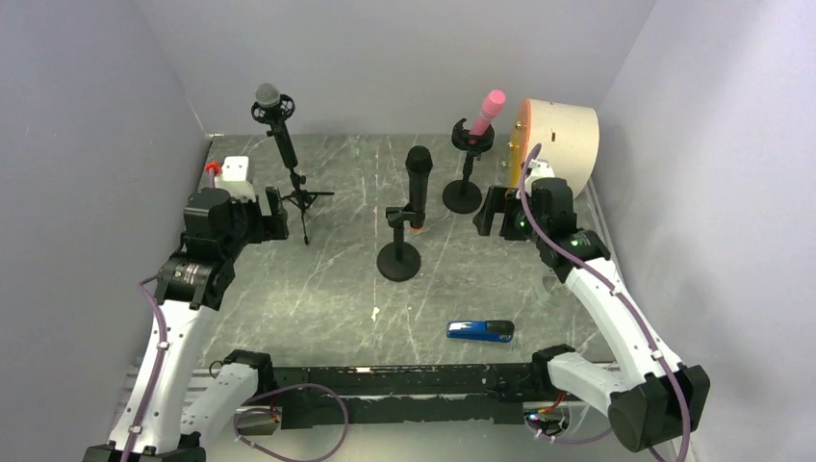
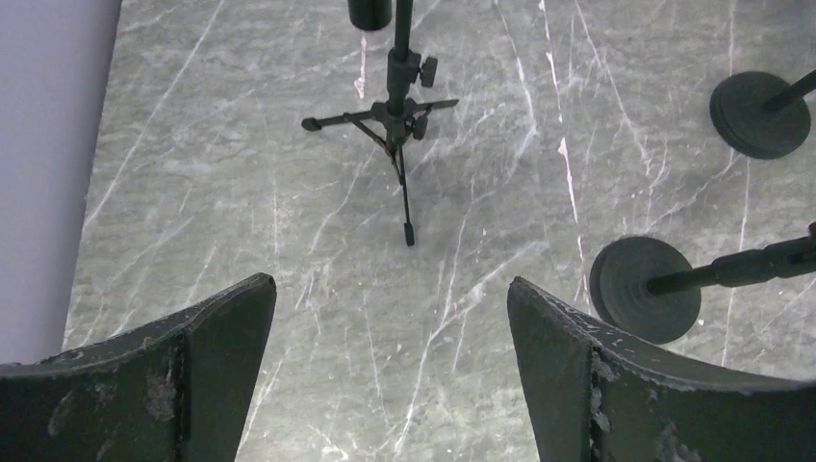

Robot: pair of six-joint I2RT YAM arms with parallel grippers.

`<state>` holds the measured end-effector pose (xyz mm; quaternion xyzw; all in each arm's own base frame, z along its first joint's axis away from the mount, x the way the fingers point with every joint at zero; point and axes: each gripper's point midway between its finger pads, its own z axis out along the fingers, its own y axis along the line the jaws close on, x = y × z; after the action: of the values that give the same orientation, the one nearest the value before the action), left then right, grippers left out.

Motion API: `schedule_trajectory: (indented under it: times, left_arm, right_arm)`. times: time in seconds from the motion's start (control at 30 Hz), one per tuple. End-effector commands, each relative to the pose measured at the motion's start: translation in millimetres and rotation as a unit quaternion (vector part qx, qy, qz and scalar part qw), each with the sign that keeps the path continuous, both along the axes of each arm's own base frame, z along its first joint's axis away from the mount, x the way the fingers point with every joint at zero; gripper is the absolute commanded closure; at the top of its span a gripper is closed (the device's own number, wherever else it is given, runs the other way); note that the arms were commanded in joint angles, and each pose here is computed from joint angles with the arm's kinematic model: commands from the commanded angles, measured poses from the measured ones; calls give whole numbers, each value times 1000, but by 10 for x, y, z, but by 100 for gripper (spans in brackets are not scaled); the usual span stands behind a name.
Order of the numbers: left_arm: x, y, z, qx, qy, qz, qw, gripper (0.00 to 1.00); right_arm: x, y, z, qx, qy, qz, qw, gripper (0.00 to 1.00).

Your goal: Remove the microphone from the stand

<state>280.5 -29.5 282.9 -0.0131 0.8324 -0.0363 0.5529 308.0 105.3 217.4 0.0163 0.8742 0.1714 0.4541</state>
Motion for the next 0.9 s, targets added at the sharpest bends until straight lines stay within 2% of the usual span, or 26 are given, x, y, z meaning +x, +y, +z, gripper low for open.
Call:
schedule_trajectory:
  times: [0.0,0.23,0.47,0.57,0.87]
  left_arm:
    - [-23,-32,-62,-4,-6,-10,1000,5]
    - [-186,265,-273,5,8,80,997,5]
    - [-267,144,-302,-8,-11,41,999,5]
    - [-278,181,-293,-9,-8,54,998,5]
    - [-306,198,-396,-3,15,57,998,5]
  right_arm:
    - [-158,-36,-128,1,8,-31,999,1]
    - [-565,-65,-468,11,56,-26,998,1]
    - [-1062,212,-533,87,94,51,990,1]
    - [-1245,322,-561,115,122,71,983,1]
    - [-1665,713,-718,115,183,139,966,4]
